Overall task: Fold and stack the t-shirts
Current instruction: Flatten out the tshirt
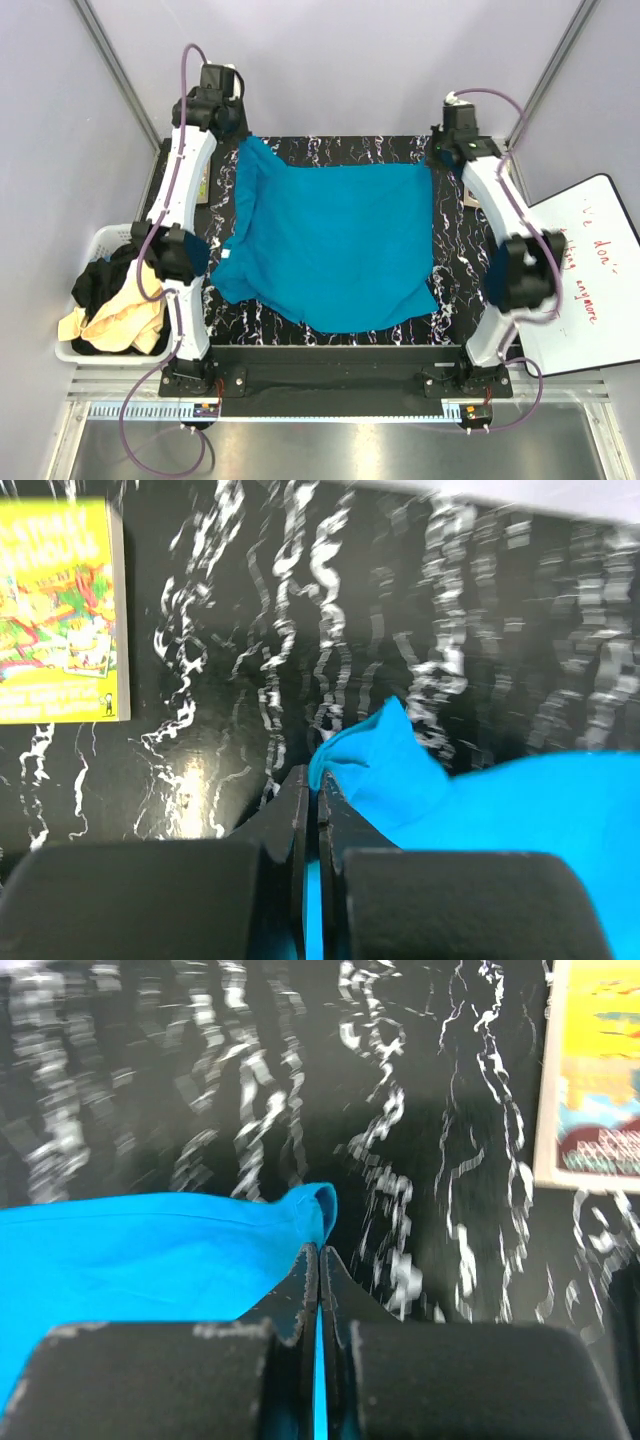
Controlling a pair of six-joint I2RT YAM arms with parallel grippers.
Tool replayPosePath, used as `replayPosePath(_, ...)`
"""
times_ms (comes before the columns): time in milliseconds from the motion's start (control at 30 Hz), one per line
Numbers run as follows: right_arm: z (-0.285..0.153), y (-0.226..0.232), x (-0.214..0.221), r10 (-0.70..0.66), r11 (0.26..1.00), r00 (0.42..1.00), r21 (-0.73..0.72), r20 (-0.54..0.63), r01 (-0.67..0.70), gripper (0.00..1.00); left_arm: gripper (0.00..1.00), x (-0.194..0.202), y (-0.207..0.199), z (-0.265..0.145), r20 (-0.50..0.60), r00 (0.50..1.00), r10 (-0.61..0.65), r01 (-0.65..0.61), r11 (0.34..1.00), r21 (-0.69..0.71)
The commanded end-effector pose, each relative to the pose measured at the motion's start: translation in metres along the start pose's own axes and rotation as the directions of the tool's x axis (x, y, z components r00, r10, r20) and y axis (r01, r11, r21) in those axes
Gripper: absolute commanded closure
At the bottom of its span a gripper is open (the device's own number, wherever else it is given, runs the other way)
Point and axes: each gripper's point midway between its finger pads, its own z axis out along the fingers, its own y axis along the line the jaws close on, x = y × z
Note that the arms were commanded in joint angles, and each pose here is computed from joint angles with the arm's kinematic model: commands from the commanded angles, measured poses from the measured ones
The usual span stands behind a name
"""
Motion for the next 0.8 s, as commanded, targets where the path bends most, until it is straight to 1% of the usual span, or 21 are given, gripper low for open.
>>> replayPosePath(0,0.06,-0.017,-0.041,0.012,0.996,0.996,0.086,0.087,-0.019,1.0,1.0,-0.035,0.009,0.022,0.089,0.994,-0.061,0.058,0.998,0.035)
replayPosePath(33,0.061,-0.017,-0.062,0.022,0.996,0.991,0.084,0.13,-0.033,1.0,1.0,-0.033,0.009,0.034,0.077,0.995,-0.069,0.066,0.997,0.041)
replayPosePath(67,0.068,-0.016,-0.065,0.025,0.995,0.991,0.088,0.132,-0.037,1.0,1.0,-0.034,0.009,0.037,0.081,0.994,-0.078,0.074,0.996,0.05)
replayPosePath(100,0.084,-0.019,-0.059,0.026,0.994,0.993,0.105,0.112,-0.038,1.0,1.0,-0.033,0.009,0.041,0.078,0.994,-0.082,0.078,0.996,0.052)
replayPosePath(133,0.082,-0.015,-0.077,0.035,0.994,0.988,0.096,0.149,-0.049,1.0,1.0,-0.036,0.005,0.044,0.09,0.992,-0.084,0.077,0.994,0.075)
replayPosePath(167,0.096,-0.018,-0.063,0.03,0.993,0.995,0.109,0.1,-0.041,1.0,1.0,-0.032,0.005,0.05,0.077,0.993,-0.085,0.079,0.994,0.074)
replayPosePath(200,0.094,-0.014,-0.075,0.029,0.994,0.992,0.099,0.119,-0.041,1.0,0.99,-0.029,0.001,0.053,0.066,0.994,-0.087,0.08,0.992,0.098)
replayPosePath(233,0.098,-0.015,-0.072,0.023,0.994,0.994,0.1,0.106,-0.033,1.0,0.99,-0.022,-0.003,0.061,0.042,0.996,-0.083,0.078,0.99,0.117)
replayPosePath(333,0.107,-0.02,-0.056,0.028,0.992,0.997,0.12,0.067,-0.036,1.0,0.99,0.008,-0.005,0.081,-0.049,0.996,-0.074,0.08,0.989,0.127)
replayPosePath(367,0.107,-0.021,-0.053,0.028,0.992,0.998,0.121,0.058,-0.035,1.0,1.0,0.025,-0.005,0.09,-0.098,0.993,-0.065,0.077,0.989,0.127)
replayPosePath(433,0.109,-0.022,-0.041,0.031,0.992,0.999,0.121,0.03,-0.034,1.0,1.0,0.044,-0.008,0.098,-0.147,0.988,-0.044,0.065,0.989,0.136)
replayPosePath(467,0.107,-0.02,-0.041,0.031,0.993,0.999,0.111,0.027,-0.034,1.0,1.0,0.061,-0.01,0.104,-0.189,0.982,-0.024,0.05,0.99,0.132)
replayPosePath(533,0.106,-0.021,-0.033,0.029,0.993,1.0,0.113,0.008,-0.03,1.0,1.0,0.079,-0.006,0.11,-0.229,0.973,-0.015,0.041,0.993,0.111)
replayPosePath(600,0.102,-0.024,-0.03,0.024,0.993,1.0,0.12,0.002,-0.024,1.0,1.0,0.082,0.0,0.11,-0.233,0.972,-0.027,0.046,0.996,0.076)
replayPosePath(633,0.1,-0.024,-0.029,0.021,0.993,1.0,0.119,0.0,-0.021,1.0,1.0,0.08,0.007,0.109,-0.218,0.975,-0.033,0.042,0.998,0.038)
replayPosePath(700,0.096,-0.024,-0.028,0.021,0.993,1.0,0.116,0.0,-0.021,1.0,1.0,0.066,0.02,0.105,-0.172,0.984,-0.053,0.049,0.998,-0.03)
replayPosePath(767,0.092,-0.021,-0.028,0.025,0.995,1.0,0.1,-0.001,-0.025,1.0,1.0,0.047,0.022,0.1,-0.123,0.99,-0.072,0.069,0.997,-0.029)
